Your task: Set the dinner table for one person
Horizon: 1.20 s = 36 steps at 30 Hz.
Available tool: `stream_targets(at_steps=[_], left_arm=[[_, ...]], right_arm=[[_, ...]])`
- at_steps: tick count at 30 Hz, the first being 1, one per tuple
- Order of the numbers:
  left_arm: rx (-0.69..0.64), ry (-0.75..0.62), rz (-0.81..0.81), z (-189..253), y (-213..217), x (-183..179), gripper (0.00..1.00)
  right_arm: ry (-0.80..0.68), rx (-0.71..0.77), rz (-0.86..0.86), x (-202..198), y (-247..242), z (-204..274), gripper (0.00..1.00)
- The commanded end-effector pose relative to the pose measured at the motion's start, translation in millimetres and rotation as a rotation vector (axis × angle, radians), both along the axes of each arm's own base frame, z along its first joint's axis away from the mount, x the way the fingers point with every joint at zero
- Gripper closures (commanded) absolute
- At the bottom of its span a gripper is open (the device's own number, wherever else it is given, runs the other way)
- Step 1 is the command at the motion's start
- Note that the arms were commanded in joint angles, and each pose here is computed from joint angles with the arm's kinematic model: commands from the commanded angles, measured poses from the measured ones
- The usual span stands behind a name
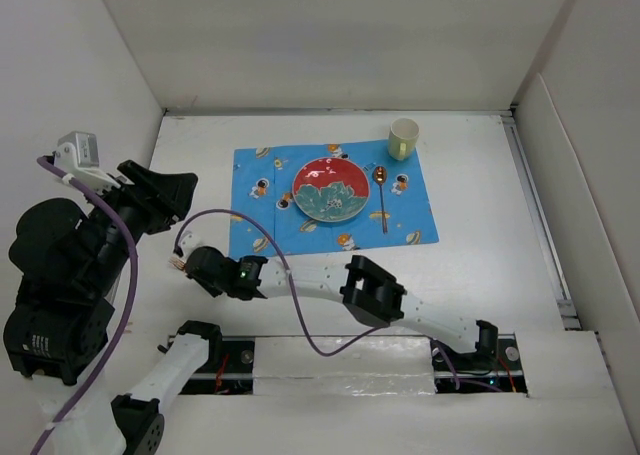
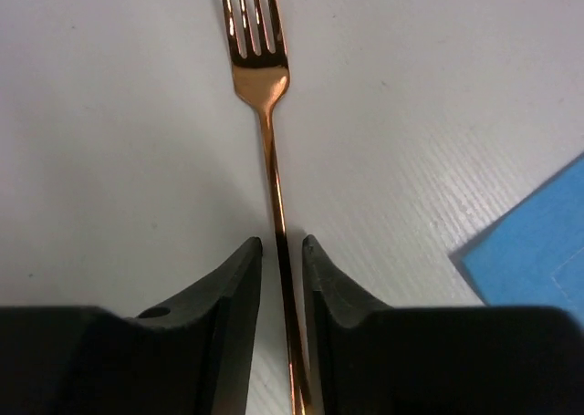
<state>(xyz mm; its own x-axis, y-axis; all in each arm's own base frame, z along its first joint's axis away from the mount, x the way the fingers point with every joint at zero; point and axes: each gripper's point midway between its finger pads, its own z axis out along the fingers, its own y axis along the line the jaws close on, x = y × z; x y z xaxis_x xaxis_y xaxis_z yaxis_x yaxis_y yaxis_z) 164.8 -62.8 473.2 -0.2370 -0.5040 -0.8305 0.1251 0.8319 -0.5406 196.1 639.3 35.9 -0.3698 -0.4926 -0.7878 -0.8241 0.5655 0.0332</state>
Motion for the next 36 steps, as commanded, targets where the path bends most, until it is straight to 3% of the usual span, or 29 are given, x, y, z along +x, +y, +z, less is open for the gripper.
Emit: stream_targets(at_steps=[1, 4, 7, 12, 16, 26, 31, 36], left_arm=[[0.023, -0.030, -0.013, 4, 0, -2, 0.58], [0.025, -0.042, -0.004, 7, 2, -4, 0.58], [0.023, -0.040, -0.001, 6, 2, -2, 0.58], [-0.013, -0.023, -0.001, -1, 0, -2, 0.59], [-0.041, 0.070, -0.007, -45, -5, 2, 0.57], [-0.118, 0.148, -0.071, -110, -24, 16, 0.53], [-0.103, 0.164, -0.068, -123, -24, 22, 0.53], [-0.086, 0.175, -0.074, -132, -26, 27, 0.53]], right_arm=[[-0.090, -0.111, -0.021, 1, -13, -36, 0.81], [-0.101, -0.109, -0.050, -1, -18, -35, 1.00], [-0.108, -0.033, -0.092, 4, -9, 2, 1.00], [-0.080, 0.152, -0.273, 51, -12, 93, 1.00], [0.001, 0.245, -0.450, 102, -50, 132, 1.00], [0.134, 0.249, -0.765, 208, -148, 110, 1.00], [0.177, 0.224, -0.843, 231, -172, 90, 1.00], [0.209, 0.206, -0.874, 228, -174, 68, 1.00]])
